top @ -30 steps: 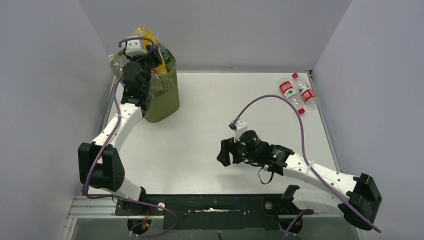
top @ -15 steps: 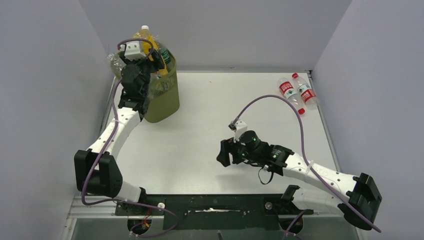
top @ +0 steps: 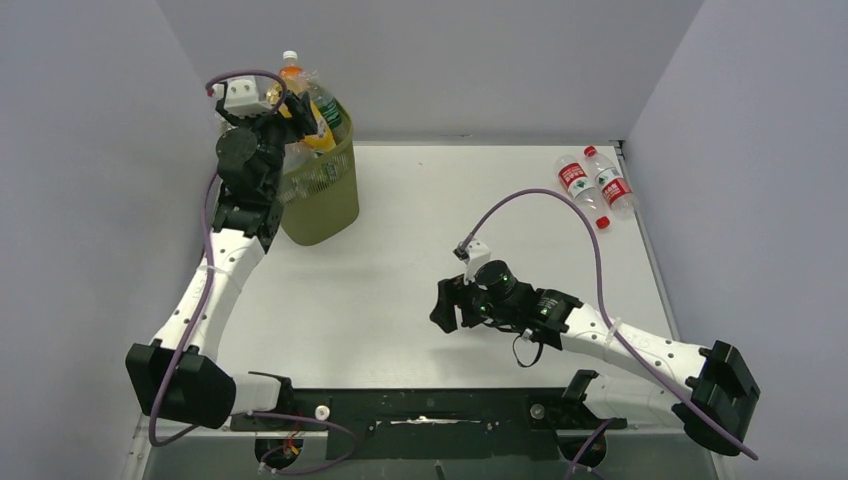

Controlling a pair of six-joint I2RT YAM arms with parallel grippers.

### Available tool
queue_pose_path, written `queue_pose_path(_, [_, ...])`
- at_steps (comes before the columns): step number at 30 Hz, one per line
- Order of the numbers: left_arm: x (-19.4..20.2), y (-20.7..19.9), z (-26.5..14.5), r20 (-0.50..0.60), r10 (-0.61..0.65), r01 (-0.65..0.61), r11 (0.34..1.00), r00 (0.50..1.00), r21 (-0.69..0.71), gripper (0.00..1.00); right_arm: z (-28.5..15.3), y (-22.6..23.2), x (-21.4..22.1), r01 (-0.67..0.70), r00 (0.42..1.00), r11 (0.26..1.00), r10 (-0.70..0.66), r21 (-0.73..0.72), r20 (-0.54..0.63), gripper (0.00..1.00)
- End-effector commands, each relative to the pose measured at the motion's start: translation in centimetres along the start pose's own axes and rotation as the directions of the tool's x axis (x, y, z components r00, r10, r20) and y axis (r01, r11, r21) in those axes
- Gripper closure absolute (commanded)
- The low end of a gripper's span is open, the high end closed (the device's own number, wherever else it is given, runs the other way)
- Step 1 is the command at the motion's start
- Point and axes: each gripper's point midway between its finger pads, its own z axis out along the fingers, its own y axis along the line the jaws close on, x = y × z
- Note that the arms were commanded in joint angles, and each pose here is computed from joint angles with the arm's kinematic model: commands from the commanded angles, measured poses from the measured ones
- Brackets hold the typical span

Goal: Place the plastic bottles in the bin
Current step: Place the plastic bottle in the trash bin.

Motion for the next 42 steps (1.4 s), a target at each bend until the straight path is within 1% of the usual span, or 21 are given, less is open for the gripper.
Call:
queue_pose_path(1, [-5.2,0.0,-1.4,0.108,-0.03,0.031,0.999,0.994,-0.011,0.26,0.3,1.3,-1.2,0.001,0.999,0.999,0.001,-0.048,0.049,0.28])
queue_pose_path(6, [-3.9,0.5,-0.8,0.073,-0.023,0.026,0.999,0.997,-0.029,0.26,0.5,1.4,-1.0,0.0,0.999,0.999,0.003,-0.053,0.046,0.28])
queue_pose_path(12, [-1.0,0.8,0.2,0.02,-0.027,0.028,0.999,0.999,-0.043,0.26,0.4,1.5,-0.8,0.0,0.999,0.998,0.003,-0.058,0.046,0.28])
queue_pose_path(17, [-0.8,0.7,0.9,0.018,-0.025,0.026,0.999,1.0,-0.041,0.26,0.2,1.6,-0.7,-0.006,0.999,0.998,0.009,-0.057,0.049,0.28])
queue_pose_path(21, [-2.3,0.5,0.9,0.019,-0.026,0.027,0.999,0.999,-0.041,0.26,0.0,1.9,-0.6,-0.009,0.998,0.998,0.012,-0.059,0.055,0.28])
queue_pose_path(25, [-5.5,-0.2,-0.1,0.049,-0.046,0.047,0.999,0.998,-0.025,0.24,0.3,1.9,-0.3,-0.016,0.998,0.998,0.019,-0.061,0.055,0.27])
queue_pose_path(30, [-9.0,-1.0,-0.8,0.065,-0.061,0.062,0.998,0.996,-0.004,0.2,0.6,2.0,0.0,-0.008,0.999,0.998,0.01,-0.062,0.046,0.25])
queue_pose_path(35, [-11.3,-2.2,-1.7,0.051,-0.092,0.089,0.995,0.994,0.043,0.18,0.9,2.0,-0.1,0.0,0.999,0.998,0.002,-0.064,0.044,0.23])
queue_pose_path(39, [-12.3,-3.4,-2.4,0.026,-0.116,0.113,0.989,0.993,0.097,0.17,1.1,2.0,0.0,0.004,0.999,0.998,-0.001,-0.067,0.043,0.21])
queue_pose_path(42, [-12.8,-4.2,-2.9,0.005,-0.136,0.134,0.982,0.991,0.132,0.17,1.1,2.0,0.1,0.008,0.999,0.998,-0.005,-0.068,0.043,0.17])
